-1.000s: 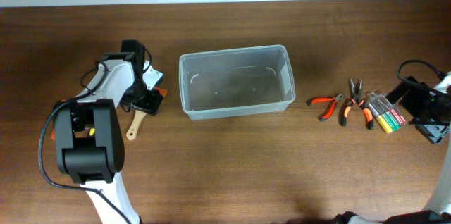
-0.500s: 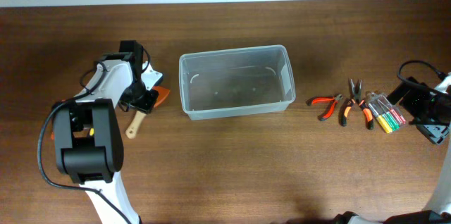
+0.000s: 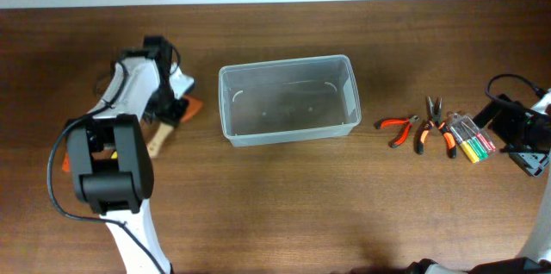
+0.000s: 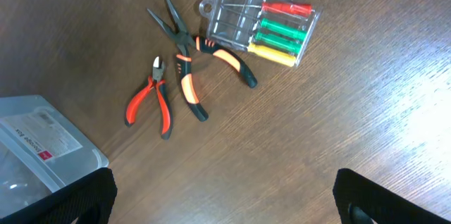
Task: Pack container
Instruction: 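Lift the scraper with the left gripper and drop it into the container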
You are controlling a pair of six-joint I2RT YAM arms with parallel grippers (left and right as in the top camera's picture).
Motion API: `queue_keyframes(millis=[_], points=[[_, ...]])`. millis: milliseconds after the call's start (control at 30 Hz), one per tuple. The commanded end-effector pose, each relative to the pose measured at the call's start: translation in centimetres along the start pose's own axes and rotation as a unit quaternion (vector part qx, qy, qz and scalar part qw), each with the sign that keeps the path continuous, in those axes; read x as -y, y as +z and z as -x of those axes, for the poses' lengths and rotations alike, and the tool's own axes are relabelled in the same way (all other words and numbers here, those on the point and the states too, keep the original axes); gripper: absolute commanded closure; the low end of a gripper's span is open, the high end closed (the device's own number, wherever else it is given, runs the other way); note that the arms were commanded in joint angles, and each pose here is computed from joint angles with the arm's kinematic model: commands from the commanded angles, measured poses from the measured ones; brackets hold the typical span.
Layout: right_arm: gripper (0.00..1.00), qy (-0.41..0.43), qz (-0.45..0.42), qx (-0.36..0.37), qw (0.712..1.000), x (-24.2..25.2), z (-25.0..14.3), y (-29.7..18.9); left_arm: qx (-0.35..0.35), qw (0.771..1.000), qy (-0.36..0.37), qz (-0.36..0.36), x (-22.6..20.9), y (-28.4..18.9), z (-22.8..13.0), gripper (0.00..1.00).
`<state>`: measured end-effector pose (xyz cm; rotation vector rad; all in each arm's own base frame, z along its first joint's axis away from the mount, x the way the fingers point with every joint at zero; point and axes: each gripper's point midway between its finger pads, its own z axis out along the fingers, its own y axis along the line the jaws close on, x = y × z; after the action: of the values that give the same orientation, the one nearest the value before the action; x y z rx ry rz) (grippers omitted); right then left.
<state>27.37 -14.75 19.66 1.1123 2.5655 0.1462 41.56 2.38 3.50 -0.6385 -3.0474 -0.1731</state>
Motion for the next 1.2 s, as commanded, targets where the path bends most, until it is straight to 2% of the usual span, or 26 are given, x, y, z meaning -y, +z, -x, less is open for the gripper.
queue_keyframes(millis=[0,100,200,300,400,467,633,733,900,933,967,1000,1067,1167], points=[[0.01,0.004,-0.004,0.009,1.0,0.1,0.6,-0.3,0.122,0.99,0.027,0.062,-1.9,-9.9,5.7,0.98],[0.01,0.004,-0.004,0.009,1.0,0.1,0.6,-0.3,0.2,0.974,0.075,0.08,-0.2,-16.8,8.9,0.98],[0.01,0.004,-0.005,0.009,1.0,0.1,0.6,-0.3,0.268,0.948,0.154,0.073,4.5,-22.2,11.1,0.98],[0.02,0.004,-0.005,0.009,1.0,0.1,0.6,-0.3,0.289,0.922,0.249,0.064,10.1,-24.0,12.1,0.98],[0.01,0.004,-0.005,0.009,1.0,0.1,0.6,-0.3,0.266,0.898,0.349,0.04,15.6,-22.6,11.6,0.98],[0.01,0.004,-0.005,0.009,1.0,0.1,0.6,-0.3,0.244,0.874,0.42,0.007,19.1,-20.5,10.8,0.98],[0.01,0.004,-0.005,0.009,1.0,0.1,0.6,-0.3,0.196,0.824,0.531,-0.011,22.9,-14.5,9.7,0.98],[0.01,0.004,-0.004,0.009,1.0,0.1,0.6,-0.3,0.191,0.802,0.566,-0.008,23.7,-11.6,9.9,0.98],[0.01,0.004,-0.005,0.009,1.0,0.1,0.6,-0.3,0.218,0.798,0.562,0.009,24.0,-9.0,11.6,0.97],[0.01,0.004,-0.005,0.009,1.0,0.1,0.6,-0.3,0.224,0.797,0.561,0.012,24.0,-8.8,11.9,0.85],[0.01,0.004,-0.005,0.009,1.0,0.1,0.6,-0.3,0.228,0.796,0.56,0.014,24.1,-8.7,12.1,0.6],[0.01,0.004,-0.005,0.009,1.0,0.1,0.6,-0.3,0.23,0.798,0.557,0.014,24.1,-8.7,12.2,0.01],[0.02,0.004,-0.005,0.009,1.0,0.1,0.6,-0.3,0.232,0.805,0.545,0.012,24.3,-8.9,12.2,0.01],[0.02,0.004,-0.005,0.007,1.0,0.1,0.6,-0.3,0.234,0.848,0.476,-0.004,24.4,-9.8,12.1,0.01]])
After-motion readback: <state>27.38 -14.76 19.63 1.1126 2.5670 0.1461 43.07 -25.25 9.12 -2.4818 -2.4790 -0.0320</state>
